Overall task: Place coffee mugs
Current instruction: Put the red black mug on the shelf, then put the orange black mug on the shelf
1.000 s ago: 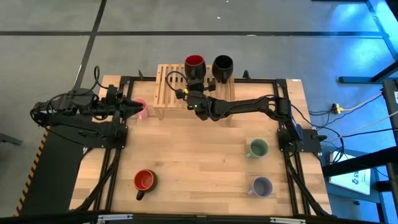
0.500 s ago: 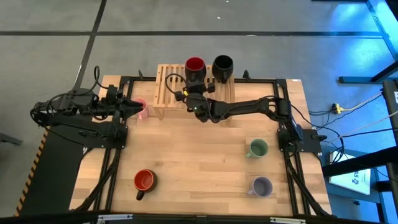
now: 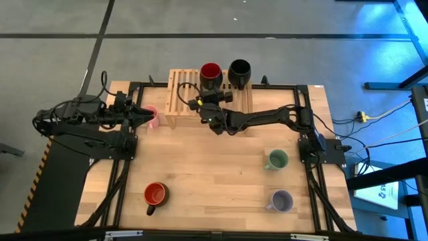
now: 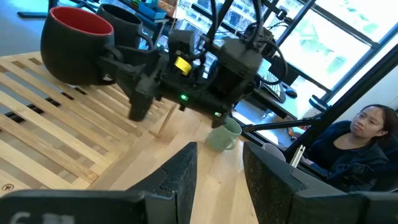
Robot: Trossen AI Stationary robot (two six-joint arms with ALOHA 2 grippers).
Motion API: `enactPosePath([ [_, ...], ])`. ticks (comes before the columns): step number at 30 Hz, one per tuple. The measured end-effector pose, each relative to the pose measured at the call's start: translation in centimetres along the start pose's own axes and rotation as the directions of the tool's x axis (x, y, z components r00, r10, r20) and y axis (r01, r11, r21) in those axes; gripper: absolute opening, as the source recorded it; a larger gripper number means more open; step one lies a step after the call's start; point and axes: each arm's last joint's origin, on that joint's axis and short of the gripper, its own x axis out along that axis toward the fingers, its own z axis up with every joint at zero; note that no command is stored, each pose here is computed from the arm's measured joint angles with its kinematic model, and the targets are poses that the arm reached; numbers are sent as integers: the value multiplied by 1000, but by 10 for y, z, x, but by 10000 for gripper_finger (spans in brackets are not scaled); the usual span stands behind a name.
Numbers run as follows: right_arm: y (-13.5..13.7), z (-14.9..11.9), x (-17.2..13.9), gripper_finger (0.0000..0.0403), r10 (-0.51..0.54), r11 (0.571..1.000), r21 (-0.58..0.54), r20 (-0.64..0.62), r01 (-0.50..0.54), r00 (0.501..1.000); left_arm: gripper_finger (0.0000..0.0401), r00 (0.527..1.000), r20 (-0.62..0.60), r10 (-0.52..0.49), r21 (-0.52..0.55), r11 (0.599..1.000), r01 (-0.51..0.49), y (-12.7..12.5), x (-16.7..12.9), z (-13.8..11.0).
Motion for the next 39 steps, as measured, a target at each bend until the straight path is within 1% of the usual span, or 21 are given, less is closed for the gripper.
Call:
enactPosePath([
  [5,8,8,-17,234,68,998,-1,8,-68,998,124,1000,0,0,0,1000,0,0,0,0],
  [8,14,24,-29,234,92,996,-19,27,-91,995,124,1000,0,0,0,1000,0,0,0,0],
  [11,16,38,-37,234,72,995,-65,42,-69,997,124,1000,0,0,0,1000,0,0,0,0],
  [14,20,60,-49,234,94,995,-49,63,-91,994,124,1000,0,0,0,1000,0,0,0,0],
  [16,24,73,-62,234,142,990,-18,78,-141,987,124,1000,-1,0,0,1000,0,0,0,0],
  [17,27,79,-73,234,214,977,-4,88,-214,973,124,1000,-3,-2,0,1000,2,0,0,0],
  [18,31,84,-86,234,308,950,12,96,-311,946,124,1000,-11,-11,1,1000,11,0,0,-1],
  [19,36,88,-100,234,420,905,30,101,-425,902,124,999,-28,-26,2,1000,26,0,0,-1],
  [20,40,91,-114,234,541,837,37,96,-547,835,124,998,-53,-42,4,999,43,0,0,-3],
  [21,44,93,-129,234,663,745,33,75,-666,745,124,994,-90,-57,7,998,58,0,0,-5],
  [23,49,91,-156,234,862,506,46,-16,-861,506,124,978,-192,-78,10,997,82,-1,5,-12],
  [24,50,87,-169,234,914,405,94,-78,-909,399,124,963,-255,-81,11,996,87,0,9,-16],
  [25,50,81,-180,234,941,329,166,-147,-930,306,124,943,-324,-78,13,996,87,1,12,-21],
  [26,49,73,-189,234,948,285,247,-218,-926,234,124,918,-388,-80,11,996,91,1,15,-25],
  [27,48,65,-196,234,939,275,320,-290,-907,182,124,890,-450,-81,8,995,95,1,19,-29],
  [28,45,58,-204,234,923,282,374,-356,-883,144,124,855,-512,-80,5,995,96,1,22,-34],
  [29,43,52,-213,234,903,299,410,-414,-862,117,124,815,-575,-75,4,995,95,1,25,-39],
  [30,40,47,-221,234,878,328,428,-466,-842,105,124,776,-626,-74,7,995,101,1,28,-43],
  [33,27,32,-249,234,797,416,417,-595,-808,103,124,692,-719,-66,27,992,123,-5,40,-54],
  [35,20,26,-265,234,754,467,385,-643,-796,131,124,652,-756,-65,41,989,145,-12,48,-60],
  [39,7,19,-292,234,708,540,333,-675,-773,205,124,579,-815,-24,78,985,151,-28,60,-79],
])
